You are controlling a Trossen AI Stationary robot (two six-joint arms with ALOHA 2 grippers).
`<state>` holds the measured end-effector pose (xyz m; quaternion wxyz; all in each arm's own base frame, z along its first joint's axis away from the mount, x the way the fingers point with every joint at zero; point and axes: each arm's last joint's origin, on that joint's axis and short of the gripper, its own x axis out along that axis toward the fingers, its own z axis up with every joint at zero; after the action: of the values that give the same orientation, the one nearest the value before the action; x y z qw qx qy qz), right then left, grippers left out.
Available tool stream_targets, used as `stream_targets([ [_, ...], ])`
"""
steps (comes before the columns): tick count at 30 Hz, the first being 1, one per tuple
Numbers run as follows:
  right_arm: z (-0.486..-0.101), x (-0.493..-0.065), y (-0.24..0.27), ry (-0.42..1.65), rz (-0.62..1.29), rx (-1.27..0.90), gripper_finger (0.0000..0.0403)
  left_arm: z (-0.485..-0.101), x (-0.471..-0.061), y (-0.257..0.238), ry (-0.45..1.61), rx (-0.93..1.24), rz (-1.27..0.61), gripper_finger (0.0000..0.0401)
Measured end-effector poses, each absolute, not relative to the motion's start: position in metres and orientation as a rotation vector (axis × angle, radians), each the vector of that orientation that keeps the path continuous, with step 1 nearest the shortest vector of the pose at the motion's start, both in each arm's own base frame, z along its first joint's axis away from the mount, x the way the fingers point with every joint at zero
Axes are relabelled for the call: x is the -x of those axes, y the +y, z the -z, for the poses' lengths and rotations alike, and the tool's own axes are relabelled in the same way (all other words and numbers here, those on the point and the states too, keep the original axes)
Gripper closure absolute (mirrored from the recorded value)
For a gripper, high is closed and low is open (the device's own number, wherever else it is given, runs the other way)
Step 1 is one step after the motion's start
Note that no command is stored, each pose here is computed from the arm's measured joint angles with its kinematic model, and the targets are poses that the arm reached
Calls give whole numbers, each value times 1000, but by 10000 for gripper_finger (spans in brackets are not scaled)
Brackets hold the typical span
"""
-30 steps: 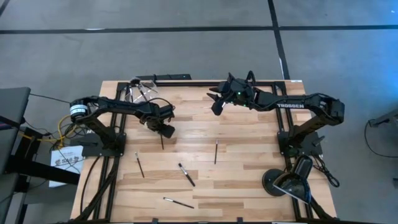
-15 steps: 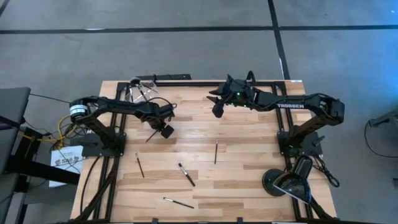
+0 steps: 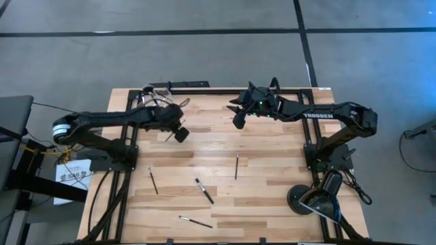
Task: Put items in baskets/containers
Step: Put the eyeshadow brush into the transparent bin
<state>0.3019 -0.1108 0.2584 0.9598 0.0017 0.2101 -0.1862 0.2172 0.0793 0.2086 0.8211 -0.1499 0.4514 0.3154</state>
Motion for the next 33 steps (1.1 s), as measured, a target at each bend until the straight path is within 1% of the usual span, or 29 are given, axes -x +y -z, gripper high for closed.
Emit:
stream_targets([
  [7,-257,-301,-111,444,378,-14,295,-252,-193,89,665,230,-857,396],
  [11,-256,-301,-110,448,377,-14,295,-260,-180,97,483,193,-933,396],
  [15,-256,-301,-110,454,377,-15,295,-252,-169,107,312,180,-987,396],
  [24,-255,-300,-110,463,376,-9,295,-215,-141,126,6,151,-1132,396],
  [27,-255,-300,-110,464,376,-9,295,-207,-134,129,5,155,-1155,396],
  [33,-256,-300,-113,453,385,8,295,-198,-136,126,45,201,-1030,396],
])
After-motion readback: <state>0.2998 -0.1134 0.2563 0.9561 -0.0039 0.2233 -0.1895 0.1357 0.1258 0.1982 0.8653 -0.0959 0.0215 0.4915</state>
